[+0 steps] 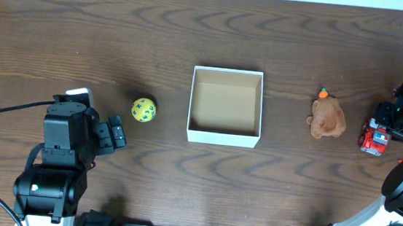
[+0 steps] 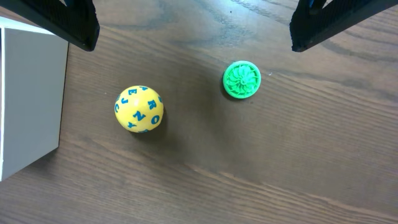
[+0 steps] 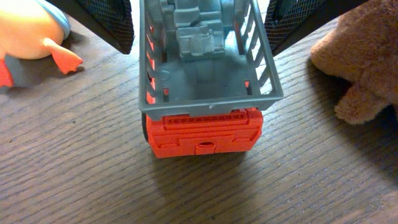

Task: Pack container
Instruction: 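Close the right gripper on the red fire truck and lift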

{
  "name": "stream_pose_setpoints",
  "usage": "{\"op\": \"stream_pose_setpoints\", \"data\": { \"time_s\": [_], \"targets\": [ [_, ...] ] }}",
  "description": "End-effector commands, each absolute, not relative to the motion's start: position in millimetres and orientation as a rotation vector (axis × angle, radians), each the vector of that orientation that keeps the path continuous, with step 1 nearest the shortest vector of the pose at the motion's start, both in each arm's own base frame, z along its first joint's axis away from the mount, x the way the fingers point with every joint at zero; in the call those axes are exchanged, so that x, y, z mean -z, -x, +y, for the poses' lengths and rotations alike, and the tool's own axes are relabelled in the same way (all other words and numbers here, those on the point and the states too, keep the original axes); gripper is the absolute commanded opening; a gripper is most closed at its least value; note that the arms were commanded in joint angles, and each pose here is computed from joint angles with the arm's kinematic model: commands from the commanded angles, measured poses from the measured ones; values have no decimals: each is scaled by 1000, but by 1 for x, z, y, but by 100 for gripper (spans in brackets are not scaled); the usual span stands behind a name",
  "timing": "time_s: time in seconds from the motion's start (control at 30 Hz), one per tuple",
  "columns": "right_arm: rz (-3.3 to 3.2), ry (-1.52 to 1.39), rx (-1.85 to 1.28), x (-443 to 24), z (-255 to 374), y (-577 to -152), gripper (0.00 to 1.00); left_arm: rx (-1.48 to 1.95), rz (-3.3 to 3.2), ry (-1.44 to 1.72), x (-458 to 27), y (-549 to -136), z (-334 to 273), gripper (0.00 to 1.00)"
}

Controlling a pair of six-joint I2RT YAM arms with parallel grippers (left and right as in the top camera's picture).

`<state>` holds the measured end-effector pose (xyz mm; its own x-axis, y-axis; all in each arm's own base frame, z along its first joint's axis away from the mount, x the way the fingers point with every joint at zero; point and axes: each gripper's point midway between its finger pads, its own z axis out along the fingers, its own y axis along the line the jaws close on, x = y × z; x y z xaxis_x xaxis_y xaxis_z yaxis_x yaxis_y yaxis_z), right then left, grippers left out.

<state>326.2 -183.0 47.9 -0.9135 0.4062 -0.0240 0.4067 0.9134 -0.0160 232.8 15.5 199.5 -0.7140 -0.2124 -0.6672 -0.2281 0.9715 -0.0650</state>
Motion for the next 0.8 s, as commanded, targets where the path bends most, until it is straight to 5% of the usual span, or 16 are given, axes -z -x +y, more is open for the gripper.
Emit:
{"op": "stream_pose_setpoints", "data": {
  "time_s": [0.0,0.77],
  "targets": [
    [3002,-654,-6,-61,-182,-334,69,-18,2371,325,-206,-234,16,98],
    [3027,-662,15,-55,-182,-327,65,-21,2385,326,-204,-231,16,98]
  ]
}}
